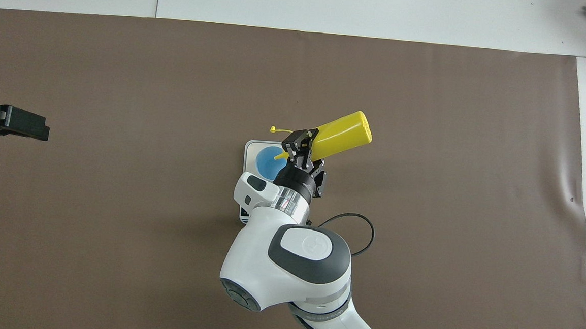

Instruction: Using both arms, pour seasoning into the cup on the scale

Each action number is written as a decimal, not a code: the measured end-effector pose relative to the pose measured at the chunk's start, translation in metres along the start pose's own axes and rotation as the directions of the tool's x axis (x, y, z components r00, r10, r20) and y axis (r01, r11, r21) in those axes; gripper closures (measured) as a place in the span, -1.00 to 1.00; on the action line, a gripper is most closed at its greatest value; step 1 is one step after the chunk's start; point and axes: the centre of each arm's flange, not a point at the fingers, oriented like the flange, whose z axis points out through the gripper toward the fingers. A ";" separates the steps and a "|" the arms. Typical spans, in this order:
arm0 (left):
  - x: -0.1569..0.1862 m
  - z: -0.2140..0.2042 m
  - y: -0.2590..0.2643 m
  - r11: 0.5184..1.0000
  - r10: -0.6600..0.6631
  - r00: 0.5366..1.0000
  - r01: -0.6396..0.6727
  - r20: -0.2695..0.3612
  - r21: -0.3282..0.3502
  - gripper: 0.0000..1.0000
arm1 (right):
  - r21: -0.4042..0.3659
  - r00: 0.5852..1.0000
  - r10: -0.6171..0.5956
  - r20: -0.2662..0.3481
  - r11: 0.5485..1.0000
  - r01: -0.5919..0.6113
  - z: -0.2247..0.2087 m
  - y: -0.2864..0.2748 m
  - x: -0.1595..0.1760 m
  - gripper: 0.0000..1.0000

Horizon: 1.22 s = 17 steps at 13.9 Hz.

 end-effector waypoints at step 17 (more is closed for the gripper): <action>0.000 0.000 0.000 1.000 0.000 1.000 0.000 0.000 0.000 -1.00 | 0.295 0.845 0.524 -0.110 0.828 -0.476 -0.013 0.057 -0.108 0.02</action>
